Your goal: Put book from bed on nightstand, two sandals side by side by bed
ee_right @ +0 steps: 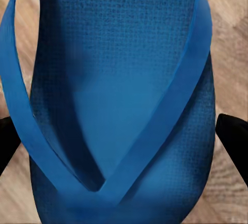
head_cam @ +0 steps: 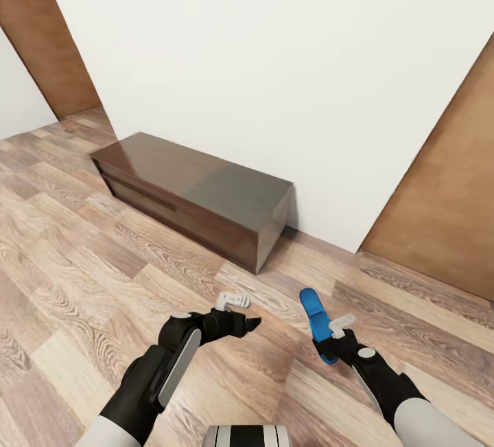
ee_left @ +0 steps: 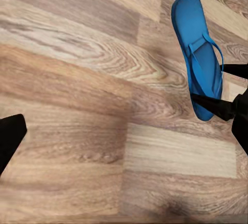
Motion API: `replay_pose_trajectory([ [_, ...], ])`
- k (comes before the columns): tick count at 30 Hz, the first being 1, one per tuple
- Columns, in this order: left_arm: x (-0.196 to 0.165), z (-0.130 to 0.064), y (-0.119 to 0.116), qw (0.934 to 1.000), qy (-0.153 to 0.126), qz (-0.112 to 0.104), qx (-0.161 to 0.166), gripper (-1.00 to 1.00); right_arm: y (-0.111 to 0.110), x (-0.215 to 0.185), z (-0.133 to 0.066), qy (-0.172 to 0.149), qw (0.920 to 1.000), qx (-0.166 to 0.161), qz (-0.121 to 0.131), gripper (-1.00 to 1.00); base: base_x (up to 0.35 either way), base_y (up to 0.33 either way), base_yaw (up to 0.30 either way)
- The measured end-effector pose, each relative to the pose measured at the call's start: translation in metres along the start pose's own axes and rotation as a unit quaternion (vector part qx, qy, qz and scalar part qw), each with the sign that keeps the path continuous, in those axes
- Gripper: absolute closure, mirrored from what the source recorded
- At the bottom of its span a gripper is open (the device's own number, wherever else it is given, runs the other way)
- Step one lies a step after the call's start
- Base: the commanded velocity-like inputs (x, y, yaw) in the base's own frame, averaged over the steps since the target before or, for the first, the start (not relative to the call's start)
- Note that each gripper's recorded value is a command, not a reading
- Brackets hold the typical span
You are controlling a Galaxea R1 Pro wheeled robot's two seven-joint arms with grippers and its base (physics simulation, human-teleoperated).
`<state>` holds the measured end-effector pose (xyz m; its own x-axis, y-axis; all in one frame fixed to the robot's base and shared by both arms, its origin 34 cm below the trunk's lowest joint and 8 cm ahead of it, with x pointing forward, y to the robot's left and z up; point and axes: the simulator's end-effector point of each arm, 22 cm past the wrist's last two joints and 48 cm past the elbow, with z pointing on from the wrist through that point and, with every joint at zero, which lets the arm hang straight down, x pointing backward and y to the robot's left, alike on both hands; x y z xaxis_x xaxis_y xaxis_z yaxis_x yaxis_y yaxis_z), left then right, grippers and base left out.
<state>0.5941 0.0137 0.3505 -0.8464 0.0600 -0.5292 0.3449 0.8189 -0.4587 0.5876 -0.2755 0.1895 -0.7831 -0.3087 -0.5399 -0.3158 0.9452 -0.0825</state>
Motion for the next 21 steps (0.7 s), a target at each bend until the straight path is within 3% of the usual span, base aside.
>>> replay_pose_trajectory([
  [21, -0.035, -0.030, -0.015, 0.9991, -0.037, 0.019, -0.002, -1.00, -0.012, -0.043, -0.026, -0.039, 0.9991, 0.015, -0.004, 1.00, 0.010, 0.285, 0.257],
])
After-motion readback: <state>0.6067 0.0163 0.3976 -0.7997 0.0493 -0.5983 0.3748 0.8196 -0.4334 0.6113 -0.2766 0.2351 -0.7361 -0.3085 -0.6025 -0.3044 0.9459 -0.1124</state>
